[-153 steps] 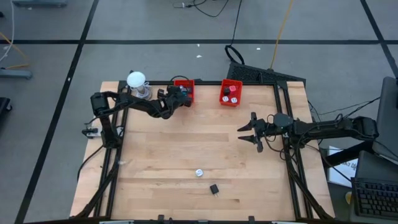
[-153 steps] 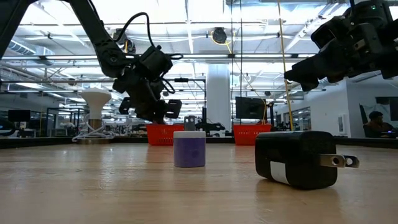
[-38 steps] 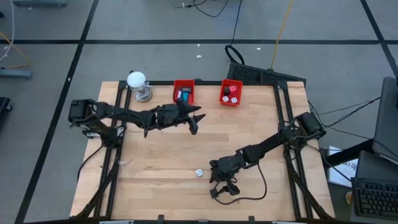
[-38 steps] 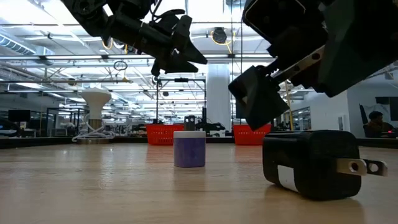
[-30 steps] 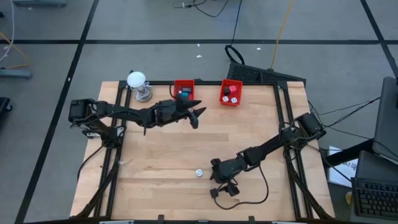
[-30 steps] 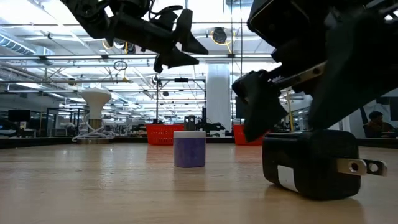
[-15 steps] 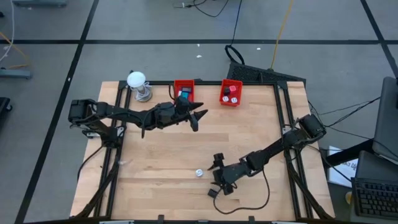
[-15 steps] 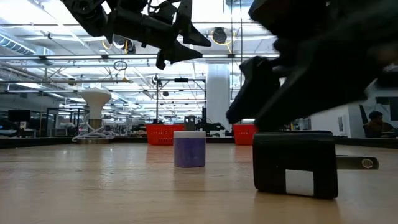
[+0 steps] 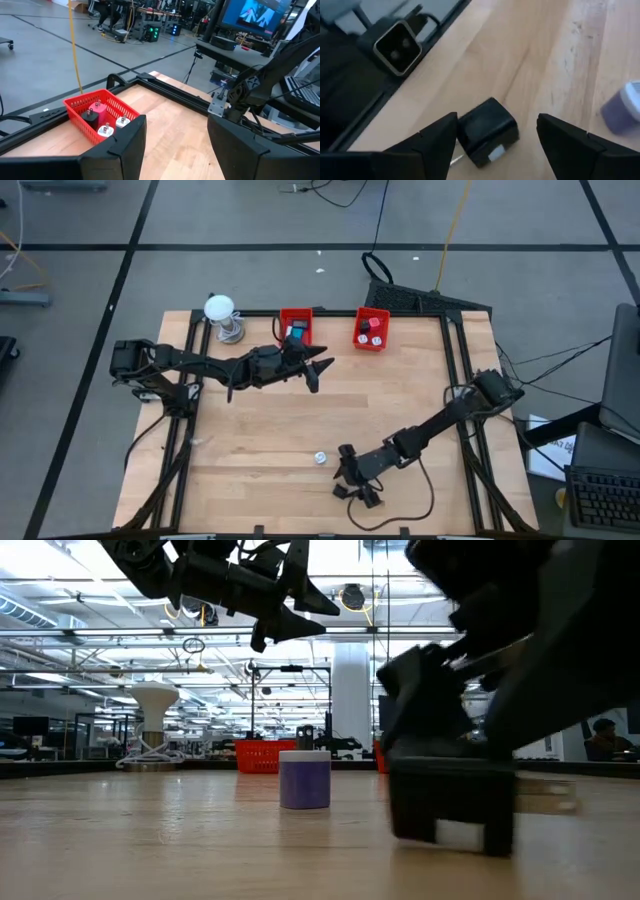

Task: Pick & Place Office items
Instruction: Put the black charger adapter into the right red basket

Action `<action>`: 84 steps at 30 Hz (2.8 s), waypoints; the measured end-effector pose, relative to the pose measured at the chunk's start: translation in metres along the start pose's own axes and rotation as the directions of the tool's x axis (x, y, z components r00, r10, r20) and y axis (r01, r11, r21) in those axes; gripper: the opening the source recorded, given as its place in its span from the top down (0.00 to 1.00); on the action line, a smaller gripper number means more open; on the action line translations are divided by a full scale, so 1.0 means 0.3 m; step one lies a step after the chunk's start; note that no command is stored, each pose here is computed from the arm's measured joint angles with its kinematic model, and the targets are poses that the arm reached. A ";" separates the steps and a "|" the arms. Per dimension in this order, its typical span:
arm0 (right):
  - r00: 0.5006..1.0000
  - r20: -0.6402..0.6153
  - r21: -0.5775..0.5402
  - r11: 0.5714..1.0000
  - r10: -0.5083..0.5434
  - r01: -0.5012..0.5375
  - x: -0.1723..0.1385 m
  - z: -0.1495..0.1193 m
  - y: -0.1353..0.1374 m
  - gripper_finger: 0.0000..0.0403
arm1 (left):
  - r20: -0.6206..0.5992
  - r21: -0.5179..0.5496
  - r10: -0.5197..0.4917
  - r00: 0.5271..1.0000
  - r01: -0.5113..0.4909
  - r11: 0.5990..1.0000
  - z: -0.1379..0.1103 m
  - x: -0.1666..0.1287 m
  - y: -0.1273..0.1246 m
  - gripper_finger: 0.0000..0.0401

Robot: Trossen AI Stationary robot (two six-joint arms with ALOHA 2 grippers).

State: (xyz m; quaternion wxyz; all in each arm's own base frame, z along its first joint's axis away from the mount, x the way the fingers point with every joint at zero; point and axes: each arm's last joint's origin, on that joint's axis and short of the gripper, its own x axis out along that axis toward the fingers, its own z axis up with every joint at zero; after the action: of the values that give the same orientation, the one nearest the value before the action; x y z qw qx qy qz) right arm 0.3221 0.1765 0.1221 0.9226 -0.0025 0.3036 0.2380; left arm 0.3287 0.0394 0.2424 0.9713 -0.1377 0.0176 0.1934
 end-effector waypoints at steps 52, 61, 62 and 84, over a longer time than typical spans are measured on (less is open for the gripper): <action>0.980 0.065 0.107 0.978 -0.187 0.180 0.018 0.000 -0.034 0.36 | 0.026 -0.013 0.026 0.999 -0.026 1.000 0.012 0.005 0.020 0.47; 0.968 0.095 0.127 0.967 -0.233 0.220 0.044 -0.016 -0.066 0.36 | 0.027 -0.013 0.027 0.999 -0.027 1.000 0.013 0.006 0.021 0.47; 0.962 0.097 0.129 0.961 -0.256 0.243 0.043 -0.015 -0.071 0.36 | 0.027 -0.013 0.027 0.999 -0.027 1.000 0.013 0.006 0.021 0.47; 0.949 0.048 0.142 0.943 -0.311 0.301 0.013 -0.004 -0.086 0.60 | 0.027 -0.012 0.028 0.999 -0.027 1.000 0.013 0.006 0.022 0.47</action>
State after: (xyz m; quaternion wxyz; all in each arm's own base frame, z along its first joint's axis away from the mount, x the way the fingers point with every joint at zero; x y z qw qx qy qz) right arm 0.3356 0.1551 0.1154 0.9565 0.0199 0.2822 0.0710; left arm 0.3277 0.0469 0.2443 0.9678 -0.1404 0.0053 0.2088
